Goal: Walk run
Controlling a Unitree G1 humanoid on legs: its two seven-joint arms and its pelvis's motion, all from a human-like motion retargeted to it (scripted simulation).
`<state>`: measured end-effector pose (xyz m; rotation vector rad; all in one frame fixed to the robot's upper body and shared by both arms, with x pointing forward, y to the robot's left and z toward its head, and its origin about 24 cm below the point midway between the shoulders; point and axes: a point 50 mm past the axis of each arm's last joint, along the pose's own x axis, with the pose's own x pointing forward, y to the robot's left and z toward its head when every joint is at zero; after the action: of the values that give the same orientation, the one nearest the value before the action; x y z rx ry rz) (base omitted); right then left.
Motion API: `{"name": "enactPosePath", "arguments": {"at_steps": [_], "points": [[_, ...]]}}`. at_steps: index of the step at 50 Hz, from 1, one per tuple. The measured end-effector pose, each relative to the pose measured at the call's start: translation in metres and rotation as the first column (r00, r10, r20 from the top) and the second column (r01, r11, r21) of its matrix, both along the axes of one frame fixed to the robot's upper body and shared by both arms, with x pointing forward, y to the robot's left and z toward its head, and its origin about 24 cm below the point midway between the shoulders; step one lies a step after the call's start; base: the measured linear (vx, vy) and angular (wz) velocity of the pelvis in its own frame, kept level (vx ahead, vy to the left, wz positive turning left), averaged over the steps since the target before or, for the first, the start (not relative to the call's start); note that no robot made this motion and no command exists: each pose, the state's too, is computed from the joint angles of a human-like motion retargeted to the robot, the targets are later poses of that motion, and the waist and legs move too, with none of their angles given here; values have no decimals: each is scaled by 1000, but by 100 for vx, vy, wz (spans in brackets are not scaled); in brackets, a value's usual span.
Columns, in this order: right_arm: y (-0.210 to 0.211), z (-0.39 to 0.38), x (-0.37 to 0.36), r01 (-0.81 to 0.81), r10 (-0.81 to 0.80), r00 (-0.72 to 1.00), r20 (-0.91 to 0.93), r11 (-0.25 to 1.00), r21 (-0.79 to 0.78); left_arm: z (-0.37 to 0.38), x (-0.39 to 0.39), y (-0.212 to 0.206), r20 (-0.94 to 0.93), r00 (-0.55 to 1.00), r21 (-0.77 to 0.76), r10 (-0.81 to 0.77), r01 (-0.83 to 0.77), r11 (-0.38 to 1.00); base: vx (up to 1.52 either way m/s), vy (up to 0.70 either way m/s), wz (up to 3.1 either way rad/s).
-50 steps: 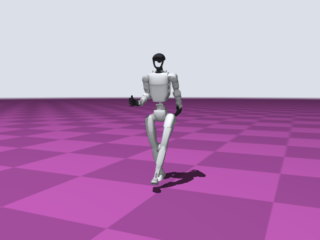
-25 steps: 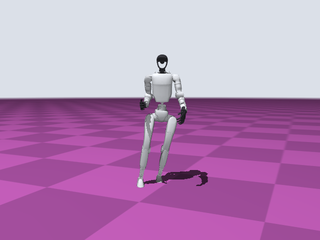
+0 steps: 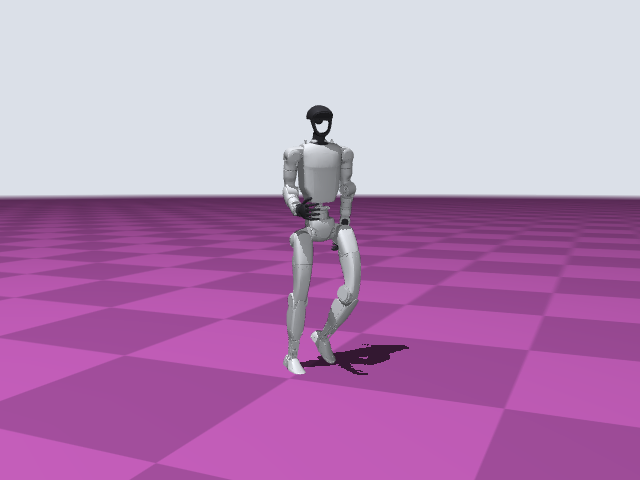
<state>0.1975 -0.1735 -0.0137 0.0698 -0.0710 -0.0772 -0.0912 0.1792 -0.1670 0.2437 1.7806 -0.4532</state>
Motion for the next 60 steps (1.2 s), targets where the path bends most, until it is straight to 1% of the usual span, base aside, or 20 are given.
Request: {"name": "enactPosePath", "arguments": {"at_steps": [4, 7, 12, 15, 17, 20, 22, 25, 27, 29, 32, 37, 40, 42, 45, 48, 50, 53, 55, 60], "points": [[-16, 5, 0, 15, -15, 1000, 19, 1000, -23, 23, -72, -7, -218, 976, -49, -8, -2, 999, 63, -8, 103], [-29, 5, -3, 51, -51, 999, 16, 997, -49, 41, -109, -8, -326, 945, -14, 26, -33, 999, 61, -6, 170], [-33, -3, -14, 126, -128, 992, -23, 990, -56, 59, -140, -15, -422, 877, 125, 231, -196, 973, 78, -10, 164], [-25, -11, -21, 131, -132, 989, -63, 991, -21, 58, -140, -28, -396, 825, 197, 403, -353, 915, 97, -32, -45], [-17, -15, -24, 124, -124, 989, -77, 992, -1, 48, -123, -36, -343, 793, 188, 503, -467, 864, 85, -14, 33], [-7, -15, -23, 118, -117, 990, -72, 993, 4, 22, -69, -47, -233, 758, 50, 609, -616, 786, 71, 29, 175], [-8, -15, -26, 135, -134, 988, -72, 991, 2, 5, -19, -42, -117, 783, -65, 611, -619, 782, 62, 19, 245], [-15, -17, -34, 159, -159, 984, -82, 987, 5, -11, 71, -29, 131, 847, -195, 515, -488, 851, 56, 17, 270], [-22, -20, -41, 182, -180, 978, -101, 983, 5, -11, 136, -27, 346, 856, -238, 384, -316, 919, 50, 16, 279], [-30, -21, -47, 203, -203, 973, -115, 979, -9, 0, 198, -28, 546, 802, -240, 241, -126, 963, 62, 8, 328], [-37, -21, -53, 221, -225, 967, -120, 974, -43, 32, 278, -30, 775, 627, -184, 75, 110, 977, 59, -5, 316], [-38, -17, -50, 235, -240, 965, -105, 970, -56, 87, 355, -34, 940, 334, -45, -65, 309, 950, 58, -11, 221], [-35, -13, -42, 212, -217, 973, -81, 975, -60, 100, 367, -34, 963, 247, 18, -104, 328, 945, 76, -20, 96], [-31, -10, -35, 182, -186, 980, -64, 981, -66, 95, 360, -29, 961, 249, 37, -117, 303, 952, 77, -25, 76], [-25, -7, -23, 138, -143, 989, -46, 987, -84, 69, 331, -25, 924, 363, 24, -118, 254, 967, 78, -20, 125], [-17, -7, -21, 129, -133, 990, -40, 987, -96, 27, 270, -27, 793, 597, -20, -121, 224, 974, 80, -29, 195], [-15, -8, -21, 147, -151, 988, -43, 986, -81, 4, 217, -29, 639, 761, -37, -115, 180, 983, 72, -22, 187], [-10, -10, -19, 158, -159, 986, -52, 987, -26, -12, 137, -15, 328, 944, -2, -31, 33, 999, 76, -24, 150], [-5, -11, -18, 156, -156, 986, -54, 988, 1, -11, 81, -6, 141, 989, 25, 45, -49, 998, 62, -49, 95], [-12, -3, -16, 137, -137, 991, -5, 990, -20, 9, -32, 4, -162, 969, 117, 187, -169, 979, 69, -25, 47]]}}
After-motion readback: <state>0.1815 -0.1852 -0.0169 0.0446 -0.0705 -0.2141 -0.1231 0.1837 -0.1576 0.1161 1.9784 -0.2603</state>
